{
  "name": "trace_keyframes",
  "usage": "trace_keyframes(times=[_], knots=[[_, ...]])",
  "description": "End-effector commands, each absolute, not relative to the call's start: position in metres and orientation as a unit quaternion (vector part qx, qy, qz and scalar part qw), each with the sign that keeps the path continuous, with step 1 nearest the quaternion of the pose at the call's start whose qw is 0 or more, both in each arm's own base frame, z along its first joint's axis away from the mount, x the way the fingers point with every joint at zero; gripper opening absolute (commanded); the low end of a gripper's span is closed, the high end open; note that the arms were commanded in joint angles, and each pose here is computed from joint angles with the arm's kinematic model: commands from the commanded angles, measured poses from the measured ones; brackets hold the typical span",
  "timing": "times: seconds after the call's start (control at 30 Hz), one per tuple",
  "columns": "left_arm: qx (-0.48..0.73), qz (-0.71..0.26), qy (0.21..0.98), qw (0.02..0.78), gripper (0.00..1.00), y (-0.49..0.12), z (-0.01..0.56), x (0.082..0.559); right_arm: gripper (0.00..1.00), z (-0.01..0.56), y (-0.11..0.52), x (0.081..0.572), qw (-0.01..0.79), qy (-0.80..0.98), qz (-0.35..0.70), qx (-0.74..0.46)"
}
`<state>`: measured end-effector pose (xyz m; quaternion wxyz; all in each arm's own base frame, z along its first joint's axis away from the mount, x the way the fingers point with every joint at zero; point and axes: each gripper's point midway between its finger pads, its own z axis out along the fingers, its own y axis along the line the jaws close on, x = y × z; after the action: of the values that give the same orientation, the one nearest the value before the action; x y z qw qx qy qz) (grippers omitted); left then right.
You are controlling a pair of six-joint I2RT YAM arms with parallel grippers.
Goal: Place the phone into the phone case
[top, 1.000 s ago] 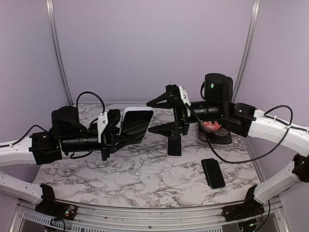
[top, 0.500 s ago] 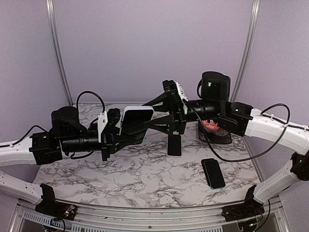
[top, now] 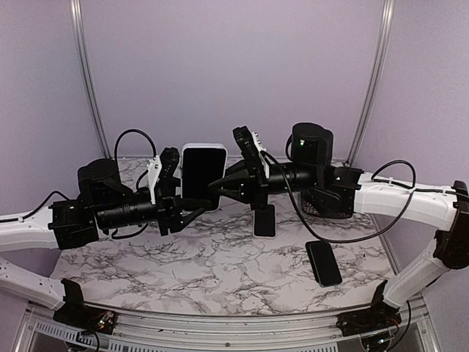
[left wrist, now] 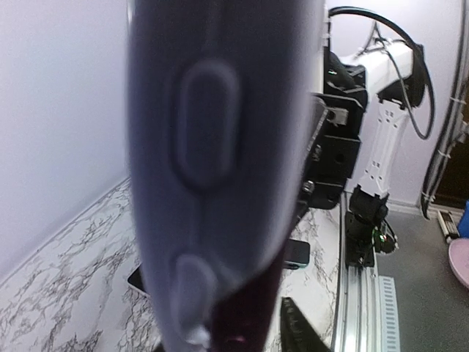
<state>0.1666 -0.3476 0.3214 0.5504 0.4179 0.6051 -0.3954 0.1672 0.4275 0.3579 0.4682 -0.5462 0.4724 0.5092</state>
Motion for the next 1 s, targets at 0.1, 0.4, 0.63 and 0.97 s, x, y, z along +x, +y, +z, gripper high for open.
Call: trace_keyframes(times=[0.1,0.4,0.63,0.97], knots=[[0.148,-0.195,0.795,0.554,0.99,-0.284,0.295,0.287,0.00,0.307,0.371,0.314,0.427,0.730,0.447,-0.290],[0.066,-0.132,0.856,0.496,0.99,-0.232,0.240,0.334,0.00,0.202,0.393,0.351,0.258,0.803,0.484,-0.232],[0.065,-0.112,0.862,0.491,0.99,-0.219,0.229,0.339,0.00,0.149,0.408,0.368,0.162,0.802,0.540,-0.195],[0.062,-0.118,0.862,0.488,0.99,-0.218,0.228,0.341,0.08,0.085,0.389,0.392,0.143,0.847,0.491,-0.142]])
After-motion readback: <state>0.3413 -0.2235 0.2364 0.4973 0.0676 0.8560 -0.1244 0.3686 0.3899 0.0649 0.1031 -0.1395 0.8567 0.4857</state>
